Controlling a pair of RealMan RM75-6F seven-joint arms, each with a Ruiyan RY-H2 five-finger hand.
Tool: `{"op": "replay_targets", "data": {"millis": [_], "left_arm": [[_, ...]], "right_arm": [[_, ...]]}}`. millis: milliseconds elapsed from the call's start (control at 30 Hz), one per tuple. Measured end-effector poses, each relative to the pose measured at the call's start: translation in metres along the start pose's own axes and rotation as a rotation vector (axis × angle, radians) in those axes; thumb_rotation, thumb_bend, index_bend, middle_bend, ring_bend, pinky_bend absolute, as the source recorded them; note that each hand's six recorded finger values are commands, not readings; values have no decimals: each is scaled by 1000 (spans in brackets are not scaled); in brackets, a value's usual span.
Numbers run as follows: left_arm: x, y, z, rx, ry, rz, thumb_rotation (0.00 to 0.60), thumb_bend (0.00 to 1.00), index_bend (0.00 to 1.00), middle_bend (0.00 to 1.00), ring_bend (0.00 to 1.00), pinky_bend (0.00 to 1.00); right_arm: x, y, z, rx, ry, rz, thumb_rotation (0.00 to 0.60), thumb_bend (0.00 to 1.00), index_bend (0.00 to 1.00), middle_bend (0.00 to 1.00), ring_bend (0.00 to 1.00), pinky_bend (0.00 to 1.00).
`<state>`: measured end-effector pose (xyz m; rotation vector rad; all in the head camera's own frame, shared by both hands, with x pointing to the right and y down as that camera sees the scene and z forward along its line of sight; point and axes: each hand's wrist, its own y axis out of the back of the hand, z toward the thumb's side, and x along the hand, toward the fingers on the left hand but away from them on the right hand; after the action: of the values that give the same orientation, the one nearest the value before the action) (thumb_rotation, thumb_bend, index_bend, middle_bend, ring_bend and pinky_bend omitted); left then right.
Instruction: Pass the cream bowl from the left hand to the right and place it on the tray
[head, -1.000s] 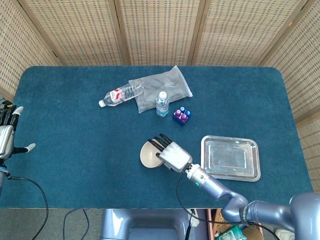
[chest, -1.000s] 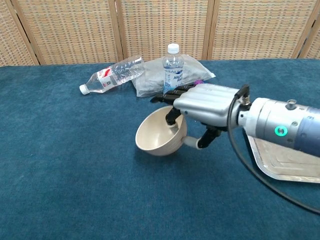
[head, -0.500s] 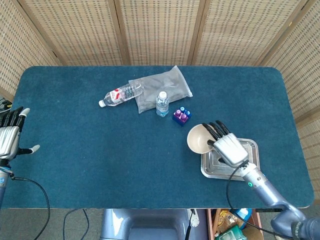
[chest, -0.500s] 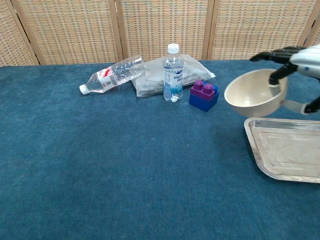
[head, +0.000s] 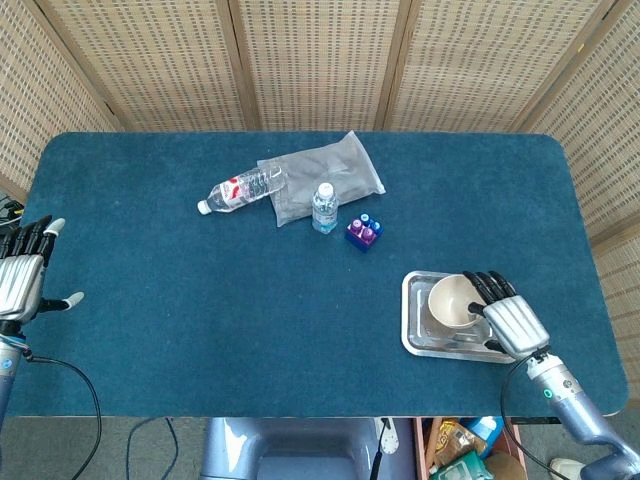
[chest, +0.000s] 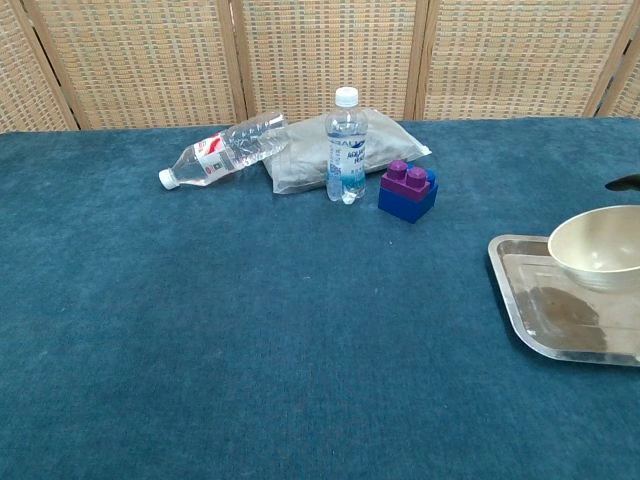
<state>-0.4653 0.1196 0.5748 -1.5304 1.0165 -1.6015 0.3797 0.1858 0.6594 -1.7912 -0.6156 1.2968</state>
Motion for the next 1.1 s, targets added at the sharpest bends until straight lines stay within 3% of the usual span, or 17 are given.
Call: {"op": "replay_targets", "data": {"millis": [233,367,500,767,933,1100], "left_arm": [[0,-2,2,4,-4,-7,600,0,0,0,0,0],[-1,-2,3,4,-6,-8,600,0,0,0,0,0],[-1,-3,3,4,-6,-10,600,0,0,0,0,0],[-2,-2,3,2,-7,-11,600,0,0,0,0,0],[-3,-2,3,-1,-11,-11,600,0,0,0,0,0],[-10,-2,4,-3,-20,0,600,0,0,0,0,0]], "right_arm": [[9,-7,-13,-14,-31,4,600,536,643,0,0,0],[9,-11,-16,-2,-47,15,600,210,423,0,0,0],[10,-13,-18,4,-78,32,600,79,286,0,0,0],[21,-6,-17,6,-92,15,600,41,77,0,0,0],[30,6,-11,-9,-90,-16,600,2,42,0,0,0],[46,30,-1,-41,-105,-117,600,0,1,0,0,0]]}}
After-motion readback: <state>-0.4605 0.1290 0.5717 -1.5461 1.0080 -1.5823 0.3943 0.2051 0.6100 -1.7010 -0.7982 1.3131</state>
